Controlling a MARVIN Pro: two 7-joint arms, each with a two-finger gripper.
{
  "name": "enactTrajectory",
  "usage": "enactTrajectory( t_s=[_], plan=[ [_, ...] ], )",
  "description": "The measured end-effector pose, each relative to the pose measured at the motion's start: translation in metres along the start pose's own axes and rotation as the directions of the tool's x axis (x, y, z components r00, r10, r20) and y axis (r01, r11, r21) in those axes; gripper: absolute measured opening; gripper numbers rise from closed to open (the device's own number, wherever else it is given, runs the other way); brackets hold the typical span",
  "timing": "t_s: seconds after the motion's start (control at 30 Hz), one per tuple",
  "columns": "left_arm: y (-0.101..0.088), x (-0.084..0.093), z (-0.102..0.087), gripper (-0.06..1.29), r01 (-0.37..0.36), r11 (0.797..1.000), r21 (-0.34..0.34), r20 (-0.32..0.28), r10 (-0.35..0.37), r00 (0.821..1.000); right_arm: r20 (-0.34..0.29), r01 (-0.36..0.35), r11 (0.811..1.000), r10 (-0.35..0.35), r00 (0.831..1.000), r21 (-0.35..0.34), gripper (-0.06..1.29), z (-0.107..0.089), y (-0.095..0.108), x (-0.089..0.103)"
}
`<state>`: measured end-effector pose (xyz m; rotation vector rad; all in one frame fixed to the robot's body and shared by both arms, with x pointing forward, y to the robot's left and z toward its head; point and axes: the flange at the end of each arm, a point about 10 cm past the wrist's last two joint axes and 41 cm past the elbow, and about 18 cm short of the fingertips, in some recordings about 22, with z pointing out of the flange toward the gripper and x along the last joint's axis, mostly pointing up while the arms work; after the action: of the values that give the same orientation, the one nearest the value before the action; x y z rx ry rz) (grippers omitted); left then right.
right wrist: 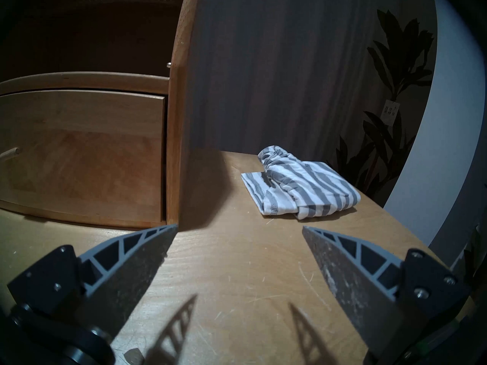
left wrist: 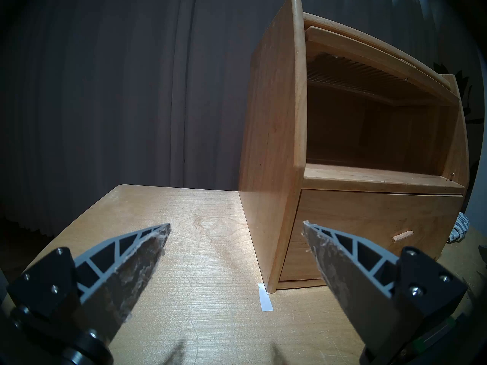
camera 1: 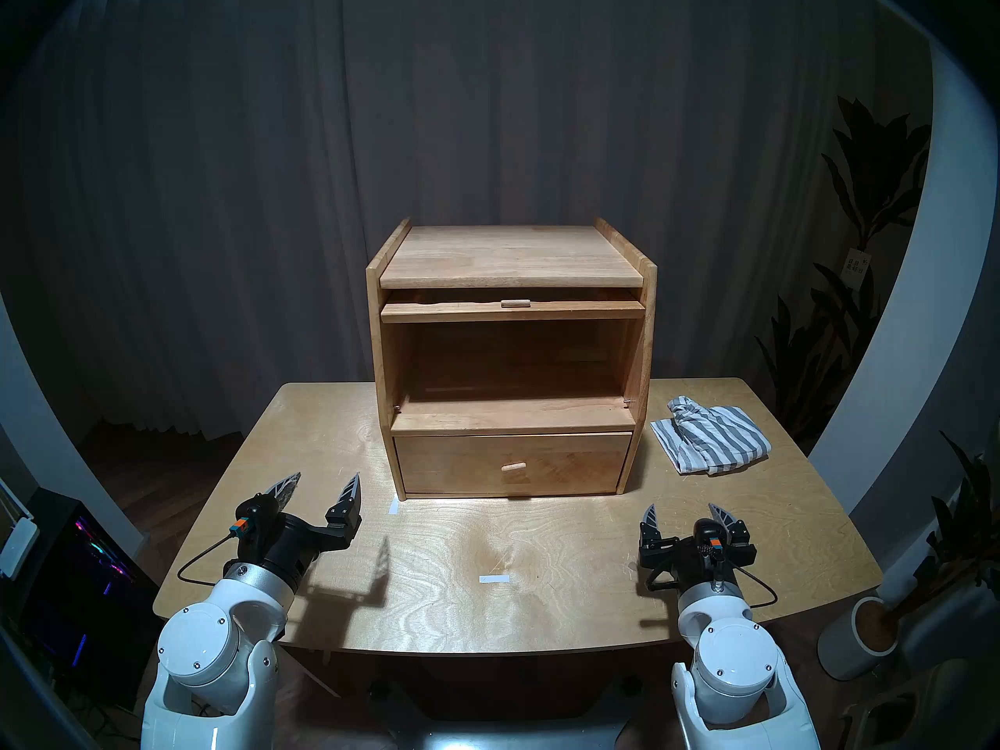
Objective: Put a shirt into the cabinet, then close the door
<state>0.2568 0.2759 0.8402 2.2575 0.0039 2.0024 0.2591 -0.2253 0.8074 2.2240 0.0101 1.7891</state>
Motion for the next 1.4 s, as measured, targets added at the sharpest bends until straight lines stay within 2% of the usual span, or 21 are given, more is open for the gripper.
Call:
enactTrajectory(
  t_s=[0.2, 0.3, 0.37, 0.5, 0.53, 0.6, 0.67, 0.73, 0.8, 0.87, 0.93, 0.97, 1.03, 1.07, 1.13, 1.17, 1.2, 1.23, 1.3, 1.33, 1.4],
  plan=[
    [0.0, -0.001, 0.0, 1.26, 0.0, 1.0, -0.001, 0.001, 0.0, 1.0, -0.039, 0.095, 0.993, -0.098, 0.994, -0.065, 1.25, -0.004, 0.02, 0.023],
    [0.0, -0.001, 0.0, 1.26, 0.0, 1.0, -0.001, 0.002, 0.0, 1.0, -0.024, 0.16, 0.983, -0.163, 0.986, -0.09, 1.25, -0.007, 0.029, 0.029],
    [0.0, -0.001, 0.0, 1.26, 0.001, 1.0, -0.002, 0.002, -0.001, 1.0, 0.007, 0.221, 0.969, -0.221, 0.975, -0.113, 1.25, -0.009, 0.039, 0.03],
    [-0.001, -0.002, 0.0, 1.26, 0.001, 1.0, -0.002, 0.004, -0.001, 1.0, 0.103, 0.355, 0.922, -0.342, 0.934, -0.156, 1.25, -0.011, 0.062, 0.019],
    [-0.001, -0.002, 0.0, 1.26, 0.001, 1.0, -0.002, 0.004, -0.001, 1.0, 0.13, 0.387, 0.908, -0.369, 0.92, -0.161, 1.25, -0.01, 0.067, 0.015],
    [-0.001, -0.003, 0.0, 1.26, 0.001, 1.0, -0.002, 0.006, -0.001, 1.0, 0.2, 0.465, 0.872, -0.433, 0.879, -0.153, 1.25, -0.01, 0.079, 0.003],
    [-0.001, -0.003, 0.0, 1.26, 0.001, 1.0, -0.002, 0.006, -0.001, 1.0, 0.238, 0.504, 0.852, -0.465, 0.853, -0.139, 1.25, -0.01, 0.084, -0.005],
    [-0.001, -0.003, 0.0, 1.26, 0.002, 1.0, -0.003, 0.007, -0.002, 1.0, 0.283, 0.555, 0.823, -0.507, 0.814, -0.12, 1.25, -0.008, 0.091, -0.014],
    [-0.001, -0.004, 0.0, 1.26, 0.002, 1.0, -0.003, 0.009, -0.002, 1.0, 0.328, 0.611, 0.784, -0.553, 0.766, -0.107, 1.25, -0.005, 0.1, -0.02],
    [-0.002, -0.004, 0.0, 1.26, 0.002, 1.0, -0.003, 0.009, -0.002, 1.0, 0.349, 0.652, 0.75, -0.585, 0.732, -0.109, 1.25, -0.001, 0.108, -0.019],
    [-0.002, -0.004, 0.0, 1.26, 0.002, 1.0, -0.004, 0.01, -0.002, 1.0, 0.357, 0.689, 0.714, -0.616, 0.702, -0.122, 1.25, 0.005, 0.116, -0.012],
    [-0.002, -0.005, 0.0, 1.26, 0.002, 1.0, -0.004, 0.01, -0.002, 1.0, 0.356, 0.7, 0.703, -0.626, 0.694, -0.129, 1.25, 0.007, 0.118, -0.009],
    [-0.002, -0.005, 0.0, 1.26, 0.002, 1.0, -0.004, 0.011, -0.002, 1.0, 0.351, 0.733, 0.662, -0.657, 0.667, -0.154, 1.25, 0.014, 0.125, 0.001],
    [-0.002, -0.005, 0.0, 1.26, 0.003, 1.0, -0.004, 0.011, -0.002, 1.0, 0.348, 0.743, 0.649, -0.667, 0.659, -0.163, 1.25, 0.016, 0.127, 0.005],
    [-0.002, -0.005, 0.0, 1.26, 0.003, 1.0, -0.005, 0.012, -0.003, 1.0, 0.338, 0.773, 0.606, -0.699, 0.631, -0.189, 1.25, 0.023, 0.134, 0.016],
    [-0.002, -0.006, 0.0, 1.26, 0.003, 1.0, -0.005, 0.013, -0.003, 1.0, 0.334, 0.78, 0.594, -0.708, 0.623, -0.195, 1.25, 0.025, 0.135, 0.019],
    [-0.002, -0.006, 0.0, 1.26, 0.003, 1.0, -0.005, 0.013, -0.003, 1.0, 0.329, 0.795, 0.571, -0.725, 0.605, -0.205, 1.25, 0.03, 0.137, 0.024],
    [-0.002, -0.006, 0.0, 1.26, 0.003, 1.0, -0.005, 0.013, -0.003, 1.0, 0.326, 0.802, 0.559, -0.733, 0.596, -0.209, 1.25, 0.032, 0.138, 0.026],
    [-0.002, -0.006, 0.0, 1.26, 0.003, 1.0, -0.005, 0.013, -0.003, 1.0, 0.322, 0.824, 0.526, -0.758, 0.567, -0.212, 1.25, 0.039, 0.141, 0.03],
    [-0.003, -0.006, 0.0, 1.26, 0.003, 1.0, -0.005, 0.014, -0.003, 1.0, 0.319, 0.838, 0.506, -0.775, 0.546, -0.205, 1.25, 0.044, 0.141, 0.03],
    [-0.003, -0.006, 0.0, 1.26, 0.003, 1.0, -0.006, 0.014, -0.003, 1.0, 0.308, 0.858, 0.48, -0.8, 0.514, -0.186, 1.25, 0.052, 0.139, 0.027]
  ],
)
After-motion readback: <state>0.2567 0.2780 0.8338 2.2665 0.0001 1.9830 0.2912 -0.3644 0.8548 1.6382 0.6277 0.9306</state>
